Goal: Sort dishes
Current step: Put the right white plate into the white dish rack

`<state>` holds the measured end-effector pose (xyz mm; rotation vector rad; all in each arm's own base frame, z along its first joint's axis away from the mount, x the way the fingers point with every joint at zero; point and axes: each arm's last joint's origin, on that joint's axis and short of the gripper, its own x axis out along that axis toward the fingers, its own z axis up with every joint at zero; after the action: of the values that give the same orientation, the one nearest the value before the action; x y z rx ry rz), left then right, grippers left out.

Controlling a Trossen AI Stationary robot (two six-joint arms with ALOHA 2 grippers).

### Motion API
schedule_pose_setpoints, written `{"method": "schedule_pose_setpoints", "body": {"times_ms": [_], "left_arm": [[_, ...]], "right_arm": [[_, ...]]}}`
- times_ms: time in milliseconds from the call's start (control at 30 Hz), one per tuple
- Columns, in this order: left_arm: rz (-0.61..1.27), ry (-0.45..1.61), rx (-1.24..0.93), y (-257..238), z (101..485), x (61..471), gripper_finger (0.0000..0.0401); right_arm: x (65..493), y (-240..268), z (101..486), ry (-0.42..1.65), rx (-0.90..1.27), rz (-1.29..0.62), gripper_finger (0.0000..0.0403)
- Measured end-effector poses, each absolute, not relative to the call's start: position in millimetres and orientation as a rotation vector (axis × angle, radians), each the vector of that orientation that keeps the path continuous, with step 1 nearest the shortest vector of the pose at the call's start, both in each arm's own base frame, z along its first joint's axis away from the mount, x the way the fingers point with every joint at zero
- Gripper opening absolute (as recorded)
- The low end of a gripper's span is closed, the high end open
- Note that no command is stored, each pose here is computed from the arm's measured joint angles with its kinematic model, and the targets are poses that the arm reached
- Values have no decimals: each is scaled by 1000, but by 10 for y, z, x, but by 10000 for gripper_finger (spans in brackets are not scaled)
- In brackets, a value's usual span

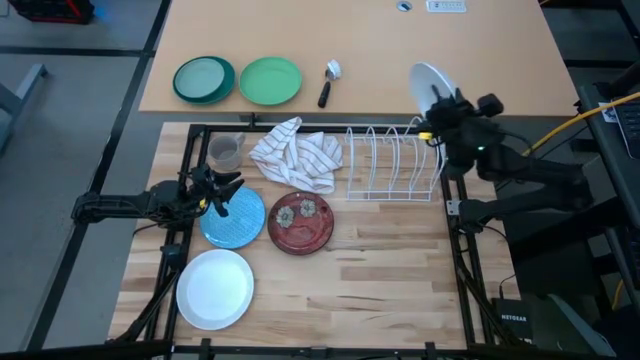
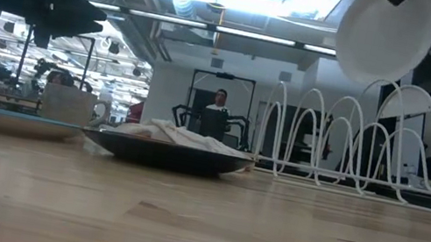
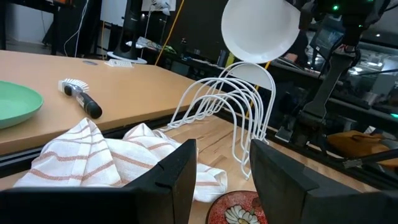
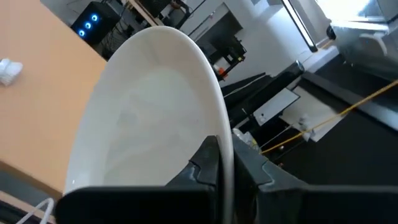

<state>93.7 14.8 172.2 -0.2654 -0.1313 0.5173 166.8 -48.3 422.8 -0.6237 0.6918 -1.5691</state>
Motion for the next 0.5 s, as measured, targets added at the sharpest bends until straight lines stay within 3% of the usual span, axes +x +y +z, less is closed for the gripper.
{"method": "schedule_pose_setpoints", "body": {"times_ms": [500], "left_arm": [[517,-131,-265,148,1722,937,141]], "right_arm": [[1840,-537,4098,790,-695,-1560,17]]}}
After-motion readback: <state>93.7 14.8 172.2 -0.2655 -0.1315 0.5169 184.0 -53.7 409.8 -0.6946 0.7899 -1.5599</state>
